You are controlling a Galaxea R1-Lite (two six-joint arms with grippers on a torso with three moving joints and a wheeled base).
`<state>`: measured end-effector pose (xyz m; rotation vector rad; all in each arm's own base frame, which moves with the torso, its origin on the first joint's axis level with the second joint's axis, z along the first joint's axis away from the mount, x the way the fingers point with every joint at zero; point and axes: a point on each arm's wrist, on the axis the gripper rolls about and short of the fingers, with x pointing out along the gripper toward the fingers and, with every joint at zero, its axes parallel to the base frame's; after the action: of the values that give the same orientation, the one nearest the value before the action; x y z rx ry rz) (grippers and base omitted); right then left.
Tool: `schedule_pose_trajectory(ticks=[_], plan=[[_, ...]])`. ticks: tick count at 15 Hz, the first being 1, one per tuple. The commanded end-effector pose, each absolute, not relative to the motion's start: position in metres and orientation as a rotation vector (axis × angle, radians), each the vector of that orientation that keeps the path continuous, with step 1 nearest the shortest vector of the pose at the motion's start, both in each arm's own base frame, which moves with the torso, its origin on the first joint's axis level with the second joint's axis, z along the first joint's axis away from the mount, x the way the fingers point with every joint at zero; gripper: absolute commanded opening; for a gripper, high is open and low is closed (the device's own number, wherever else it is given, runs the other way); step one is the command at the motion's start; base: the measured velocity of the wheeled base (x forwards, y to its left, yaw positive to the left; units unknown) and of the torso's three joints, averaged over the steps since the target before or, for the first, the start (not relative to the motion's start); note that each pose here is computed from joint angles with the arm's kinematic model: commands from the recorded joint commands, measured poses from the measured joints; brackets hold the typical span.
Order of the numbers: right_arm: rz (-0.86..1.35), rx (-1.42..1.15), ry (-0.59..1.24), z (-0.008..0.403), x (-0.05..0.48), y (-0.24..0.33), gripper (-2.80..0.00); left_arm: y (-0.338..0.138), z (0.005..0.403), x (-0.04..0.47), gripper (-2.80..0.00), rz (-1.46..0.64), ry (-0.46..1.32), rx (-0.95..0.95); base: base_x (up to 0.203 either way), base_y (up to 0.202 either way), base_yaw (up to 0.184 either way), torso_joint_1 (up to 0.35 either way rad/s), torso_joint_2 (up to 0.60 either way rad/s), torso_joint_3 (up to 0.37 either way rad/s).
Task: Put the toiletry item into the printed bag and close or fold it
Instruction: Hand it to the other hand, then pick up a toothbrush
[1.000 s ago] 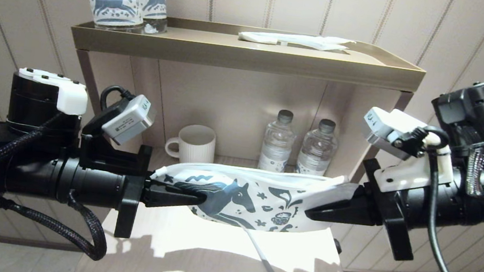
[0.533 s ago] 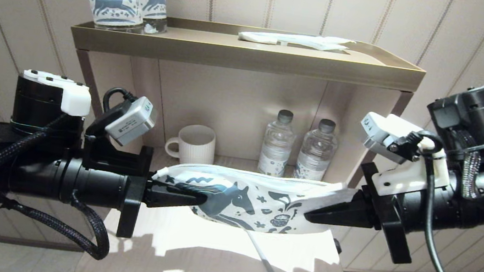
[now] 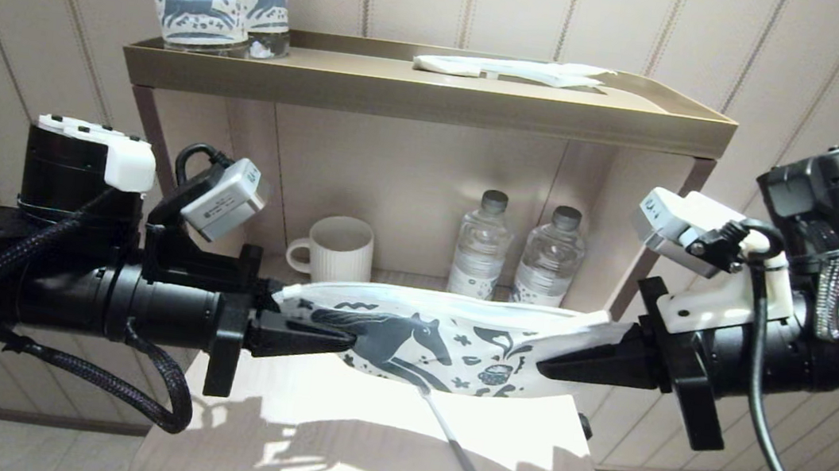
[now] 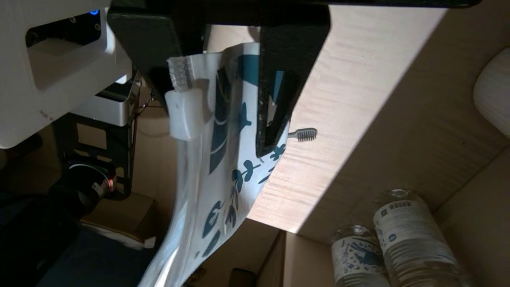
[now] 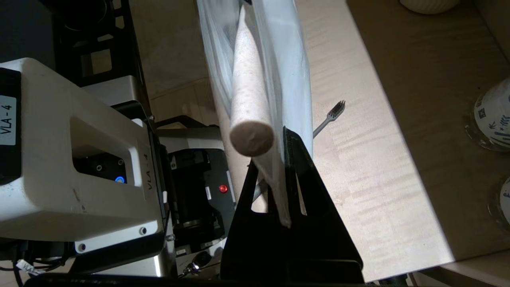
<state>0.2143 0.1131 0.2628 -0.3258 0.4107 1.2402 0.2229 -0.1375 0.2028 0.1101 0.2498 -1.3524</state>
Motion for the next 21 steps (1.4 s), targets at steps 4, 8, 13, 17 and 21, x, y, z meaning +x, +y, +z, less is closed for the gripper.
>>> schedule_pose_trajectory(ticks=[4,8,13,17,21], plan=[[1.227,-0.320,0.430,0.258,0.216,0.109,-2.80,-0.133,0.207,0.224,0.00,-1.344,0.229,0.112,0.000,0.000,0.000,0.000,0.00,0.000],[1.102,-0.278,0.482,0.247,0.229,0.080,-2.80,-0.115,0.222,0.227,0.00,-1.275,0.170,0.114,0.000,0.000,0.000,0.000,0.00,0.000],[1.014,-0.234,0.545,0.232,0.241,0.059,-2.80,-0.115,0.220,0.227,0.00,-1.277,0.179,0.116,0.000,0.000,0.000,0.000,0.00,0.000],[0.965,-0.248,0.594,0.208,0.251,0.059,-2.80,-0.115,0.219,0.227,0.00,-1.277,0.181,0.116,0.000,0.000,0.000,0.000,0.00,0.000],[0.963,-0.267,0.689,0.178,0.261,0.071,-2.80,-0.115,0.217,0.227,0.00,-1.279,0.187,0.115,0.000,0.000,0.000,0.000,0.00,0.000]])
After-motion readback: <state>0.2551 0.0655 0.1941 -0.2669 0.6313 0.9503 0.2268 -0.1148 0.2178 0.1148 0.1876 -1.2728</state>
